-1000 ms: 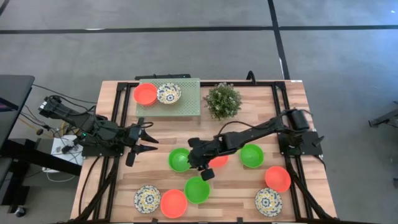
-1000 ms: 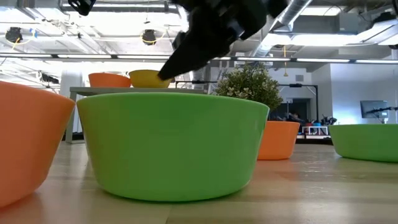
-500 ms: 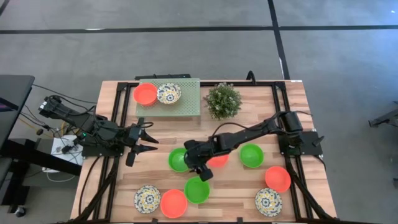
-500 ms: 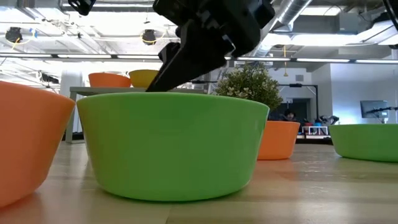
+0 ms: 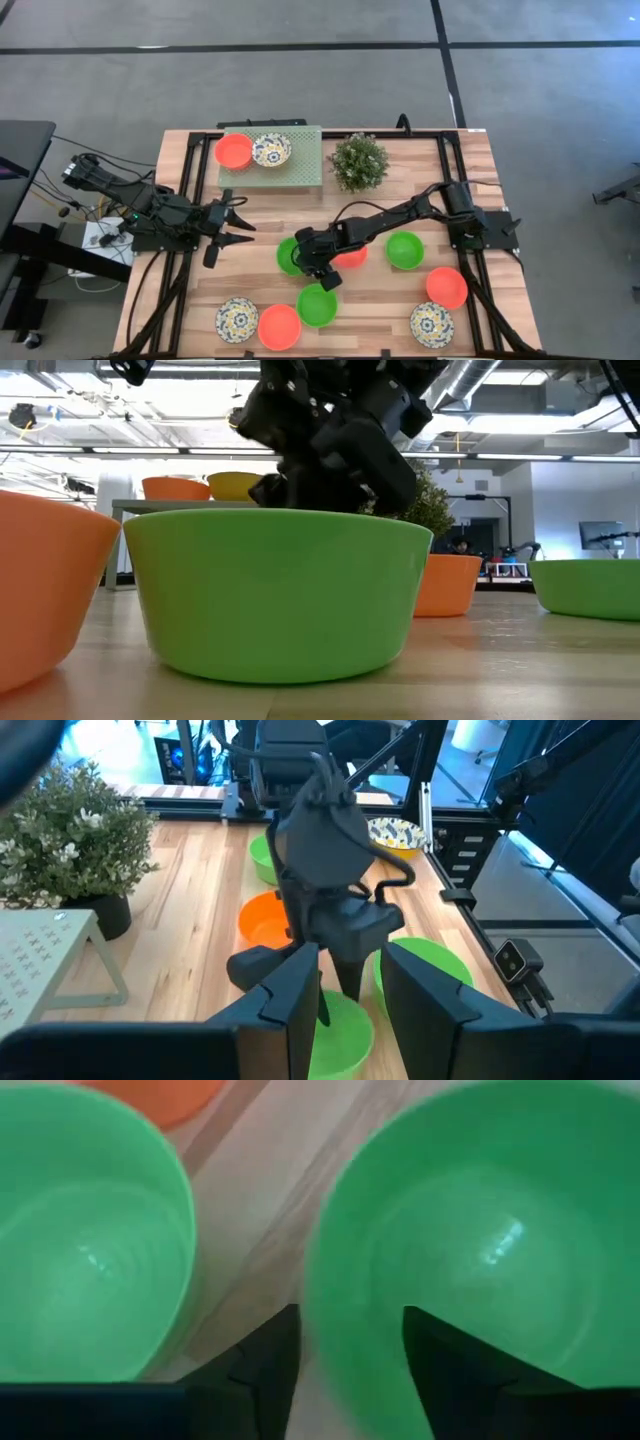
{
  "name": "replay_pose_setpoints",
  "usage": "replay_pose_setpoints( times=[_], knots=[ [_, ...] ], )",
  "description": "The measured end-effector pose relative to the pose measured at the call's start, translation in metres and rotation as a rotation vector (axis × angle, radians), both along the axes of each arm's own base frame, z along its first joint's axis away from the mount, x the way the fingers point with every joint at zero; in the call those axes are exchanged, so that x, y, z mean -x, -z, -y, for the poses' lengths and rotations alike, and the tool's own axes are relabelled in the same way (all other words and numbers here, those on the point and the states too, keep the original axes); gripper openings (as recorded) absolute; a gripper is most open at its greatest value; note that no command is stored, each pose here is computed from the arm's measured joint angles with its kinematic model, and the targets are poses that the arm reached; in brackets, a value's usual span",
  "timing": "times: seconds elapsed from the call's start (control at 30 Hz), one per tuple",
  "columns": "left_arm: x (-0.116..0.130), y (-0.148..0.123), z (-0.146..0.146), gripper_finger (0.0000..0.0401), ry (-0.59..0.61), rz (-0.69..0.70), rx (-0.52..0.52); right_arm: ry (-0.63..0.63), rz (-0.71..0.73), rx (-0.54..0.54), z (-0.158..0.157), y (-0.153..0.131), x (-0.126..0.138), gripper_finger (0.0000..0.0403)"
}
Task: Pick & Place Mini bowls
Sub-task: Put the top left green bowl on the shelf
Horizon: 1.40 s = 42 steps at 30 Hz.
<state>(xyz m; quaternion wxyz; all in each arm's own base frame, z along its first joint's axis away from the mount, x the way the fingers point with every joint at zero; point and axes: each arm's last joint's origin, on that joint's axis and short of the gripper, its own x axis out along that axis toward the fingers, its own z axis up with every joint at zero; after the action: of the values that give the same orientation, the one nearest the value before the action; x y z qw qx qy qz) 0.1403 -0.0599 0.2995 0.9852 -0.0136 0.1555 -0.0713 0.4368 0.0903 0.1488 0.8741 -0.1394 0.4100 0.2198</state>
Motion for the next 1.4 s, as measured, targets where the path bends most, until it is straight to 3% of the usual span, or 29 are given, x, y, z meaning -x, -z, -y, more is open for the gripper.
replay_pose_setpoints(
  times=[0.3, 0.47, 0.6, 0.8, 0.97, 1.13, 1.4],
  knots=[
    [-0.001, 0.0, 0.0, 0.0112, 0.0, -0.002, -0.001, 0.038, -0.004, 0.001, 0.017, -0.005, -0.003, 0.001],
    [-0.001, 0.0, 0.0, 0.0112, 0.0, -0.002, -0.001, 0.048, -0.065, 0.007, 0.017, -0.03, -0.008, 0.0015],
    [-0.001, 0.0, 0.0, 0.0112, 0.0, -0.002, -0.001, 0.04, -0.082, 0.029, 0.017, -0.076, -0.009, 0.0005],
    [-0.001, 0.0, 0.0, 0.0112, 0.0, -0.002, -0.001, 0.115, -0.035, 0.254, 0.028, -0.144, 0.003, 0.0003],
    [-0.001, 0.0, 0.0, 0.0112, 0.0, -0.002, -0.001, 0.261, 0.035, 0.383, 0.052, -0.187, 0.023, 0.0004],
    [-0.001, 0.0, 0.0, 0.0112, 0.005, 0.0, -0.016, 0.355, 0.041, 0.377, 0.092, -0.197, 0.027, 0.0003],
    [-0.001, 0.0, 0.0, 0.0112, 0.005, 0.001, -0.018, 0.399, -0.08, 0.336, 0.149, -0.172, 0.021, 0.0001]
  ],
)
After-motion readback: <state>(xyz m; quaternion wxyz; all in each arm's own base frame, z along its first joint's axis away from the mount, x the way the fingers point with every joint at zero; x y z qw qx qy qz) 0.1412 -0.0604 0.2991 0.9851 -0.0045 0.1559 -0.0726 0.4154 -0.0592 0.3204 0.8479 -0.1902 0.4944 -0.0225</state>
